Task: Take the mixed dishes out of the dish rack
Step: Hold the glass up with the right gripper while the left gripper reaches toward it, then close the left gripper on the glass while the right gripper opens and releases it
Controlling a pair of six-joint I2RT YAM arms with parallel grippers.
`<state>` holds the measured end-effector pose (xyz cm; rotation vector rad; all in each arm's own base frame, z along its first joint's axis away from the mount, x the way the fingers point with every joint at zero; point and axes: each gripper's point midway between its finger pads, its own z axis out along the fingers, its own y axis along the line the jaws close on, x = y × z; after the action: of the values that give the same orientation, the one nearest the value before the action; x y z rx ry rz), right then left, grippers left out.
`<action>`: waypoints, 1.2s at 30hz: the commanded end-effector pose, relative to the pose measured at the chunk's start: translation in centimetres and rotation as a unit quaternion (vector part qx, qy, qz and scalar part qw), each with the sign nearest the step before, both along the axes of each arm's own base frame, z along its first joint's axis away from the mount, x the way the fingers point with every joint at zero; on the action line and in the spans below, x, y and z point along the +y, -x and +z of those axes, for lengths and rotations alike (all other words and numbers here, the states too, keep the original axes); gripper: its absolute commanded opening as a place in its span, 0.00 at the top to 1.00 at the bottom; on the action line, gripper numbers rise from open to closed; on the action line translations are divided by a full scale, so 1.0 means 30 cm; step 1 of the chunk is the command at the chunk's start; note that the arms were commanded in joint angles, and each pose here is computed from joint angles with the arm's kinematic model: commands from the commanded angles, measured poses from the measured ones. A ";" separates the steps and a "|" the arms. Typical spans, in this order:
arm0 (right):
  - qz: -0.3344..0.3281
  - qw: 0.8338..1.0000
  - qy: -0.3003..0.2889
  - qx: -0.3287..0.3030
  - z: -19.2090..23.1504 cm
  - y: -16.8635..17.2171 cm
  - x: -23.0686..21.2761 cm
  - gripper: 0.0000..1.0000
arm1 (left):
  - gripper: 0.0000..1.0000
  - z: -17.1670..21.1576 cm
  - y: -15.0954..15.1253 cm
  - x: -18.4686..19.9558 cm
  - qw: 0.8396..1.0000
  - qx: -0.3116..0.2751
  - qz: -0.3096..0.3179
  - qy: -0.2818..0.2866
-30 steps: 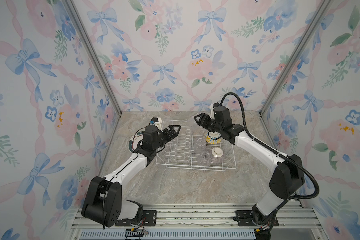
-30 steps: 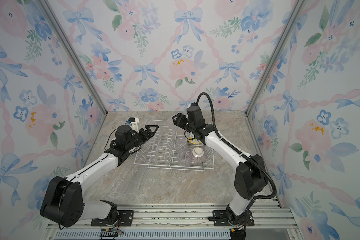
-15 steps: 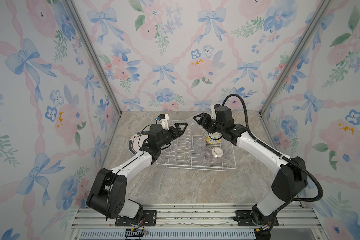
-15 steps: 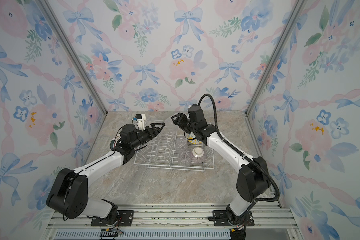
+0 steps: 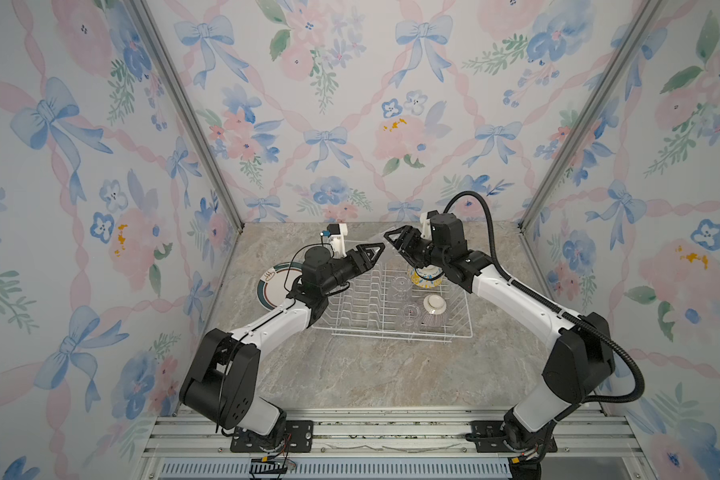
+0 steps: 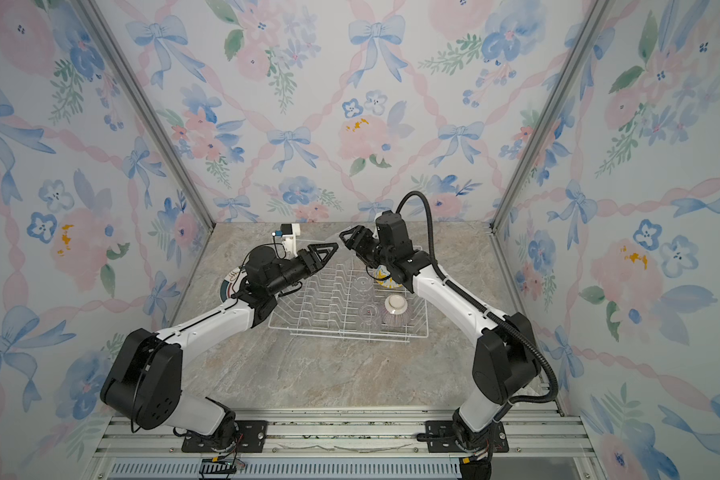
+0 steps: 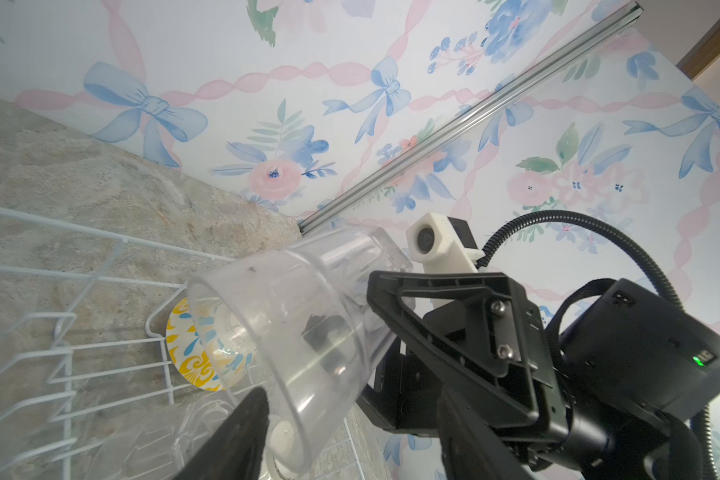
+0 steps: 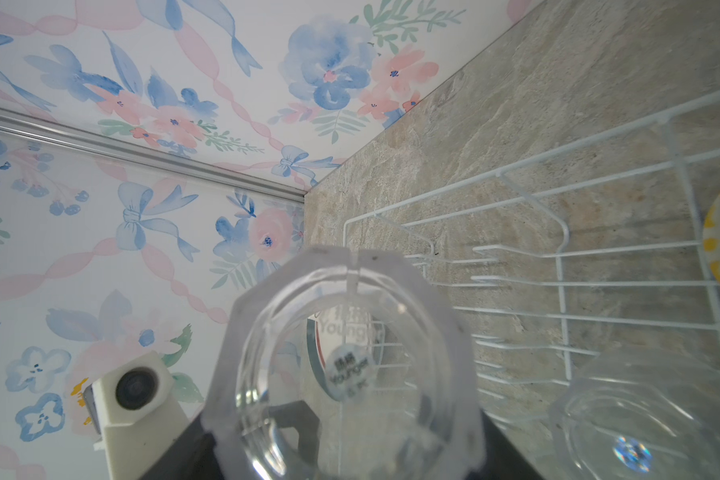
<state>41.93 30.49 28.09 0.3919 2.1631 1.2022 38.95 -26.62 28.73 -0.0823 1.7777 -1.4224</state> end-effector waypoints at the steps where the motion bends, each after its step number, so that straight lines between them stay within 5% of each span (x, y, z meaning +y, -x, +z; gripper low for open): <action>1: 0.014 0.999 -0.039 -0.033 0.115 0.037 0.029 0.48 | 0.41 0.033 0.000 -0.029 1.000 -0.014 -0.016 0.009; 13: 0.021 0.997 -0.069 -0.025 0.149 0.058 0.043 0.49 | 0.52 0.007 -0.024 -0.063 1.000 -0.011 -0.014 0.002; 16: 0.018 0.997 -0.070 -0.023 0.143 0.063 0.037 0.49 | 0.62 0.001 -0.037 -0.063 1.000 -0.009 -0.008 0.001; 22: 0.016 0.997 -0.067 -0.020 0.133 0.075 0.030 0.51 | 0.97 -0.010 -0.047 -0.069 1.000 -0.006 -0.009 0.000; 27: 0.008 0.998 -0.063 -0.028 0.147 0.069 0.001 0.39 | 1.00 -0.005 -0.041 -0.052 1.000 -0.013 0.001 -0.004; 32: -0.007 0.997 -0.058 -0.048 0.187 0.066 -0.048 0.13 | 1.00 -0.010 -0.028 -0.030 1.000 -0.015 0.014 -0.019; 36: -0.014 0.997 -0.053 -0.060 0.211 0.067 -0.076 0.07 | 1.00 0.000 -0.020 -0.016 0.999 -0.020 0.022 -0.025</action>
<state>40.38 29.38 31.65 0.4447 2.0686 1.3022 39.73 -28.06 28.07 -0.0723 1.7857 -1.4010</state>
